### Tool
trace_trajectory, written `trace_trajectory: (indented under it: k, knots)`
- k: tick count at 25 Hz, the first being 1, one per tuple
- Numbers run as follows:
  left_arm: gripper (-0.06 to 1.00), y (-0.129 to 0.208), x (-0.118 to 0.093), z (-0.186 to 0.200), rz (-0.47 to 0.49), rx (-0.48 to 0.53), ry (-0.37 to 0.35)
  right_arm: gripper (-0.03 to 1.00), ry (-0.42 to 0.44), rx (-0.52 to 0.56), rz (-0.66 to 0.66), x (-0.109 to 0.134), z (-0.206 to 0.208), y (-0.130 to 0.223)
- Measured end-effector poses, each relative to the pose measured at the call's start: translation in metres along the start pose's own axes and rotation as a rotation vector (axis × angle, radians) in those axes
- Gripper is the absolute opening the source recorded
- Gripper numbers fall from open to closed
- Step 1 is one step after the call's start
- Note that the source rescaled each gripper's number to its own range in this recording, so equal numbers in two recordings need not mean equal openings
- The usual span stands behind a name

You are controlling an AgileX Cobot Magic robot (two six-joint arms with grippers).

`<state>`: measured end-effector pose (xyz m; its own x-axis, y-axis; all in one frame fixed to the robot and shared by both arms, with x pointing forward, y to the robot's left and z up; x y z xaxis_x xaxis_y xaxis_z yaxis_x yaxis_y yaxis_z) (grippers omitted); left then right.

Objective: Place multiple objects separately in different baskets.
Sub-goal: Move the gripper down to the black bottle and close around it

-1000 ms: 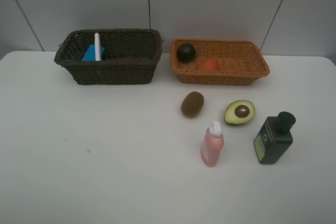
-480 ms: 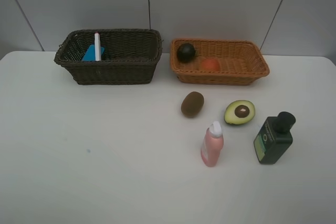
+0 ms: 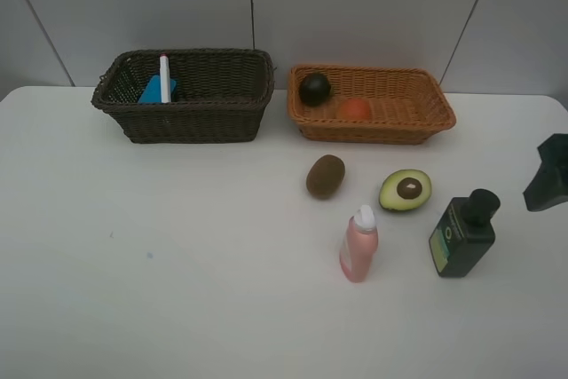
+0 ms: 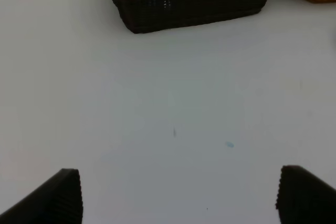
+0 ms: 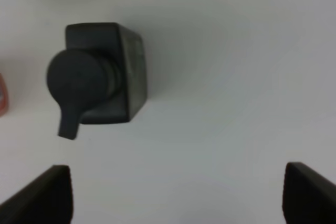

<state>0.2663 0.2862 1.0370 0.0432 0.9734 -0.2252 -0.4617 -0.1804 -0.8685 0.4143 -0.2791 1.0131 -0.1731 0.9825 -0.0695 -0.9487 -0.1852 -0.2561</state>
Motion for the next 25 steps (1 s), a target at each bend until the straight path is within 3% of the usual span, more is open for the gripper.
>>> trace_trajectory:
  k: [3,12,17,25]
  knots:
    - [0.91,0.000,0.000,0.000,0.000,0.000,-0.001,1.00,-0.065,0.046,0.014,0.008,-0.007,-0.015]
    - [0.91,0.000,0.000,0.000,0.000,-0.001,-0.001,1.00,-0.107,0.093,0.015,0.014,-0.012,-0.021]
    - [0.91,0.000,0.000,0.000,0.000,-0.001,-0.001,1.00,-0.128,0.099,0.102,0.034,-0.013,-0.021]
    - [0.91,0.000,0.000,0.000,0.000,-0.001,-0.001,1.00,-0.040,0.135,0.164,0.040,-0.034,-0.031]
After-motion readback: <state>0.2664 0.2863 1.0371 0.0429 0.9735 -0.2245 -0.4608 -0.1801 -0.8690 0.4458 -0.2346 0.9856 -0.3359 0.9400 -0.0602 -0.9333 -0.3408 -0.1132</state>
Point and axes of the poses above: a point on each arm's last joint axis where the gripper is mounted, z pointing back along that axis away from the gripper, x along the wrist's bending axis when the last joint is at zero, y = z × x, the point moved 4 cm from there along -z, pointing out along that axis toward the gripper, and after that the axes turned 15 degrees about z, right-handed, at the moved point
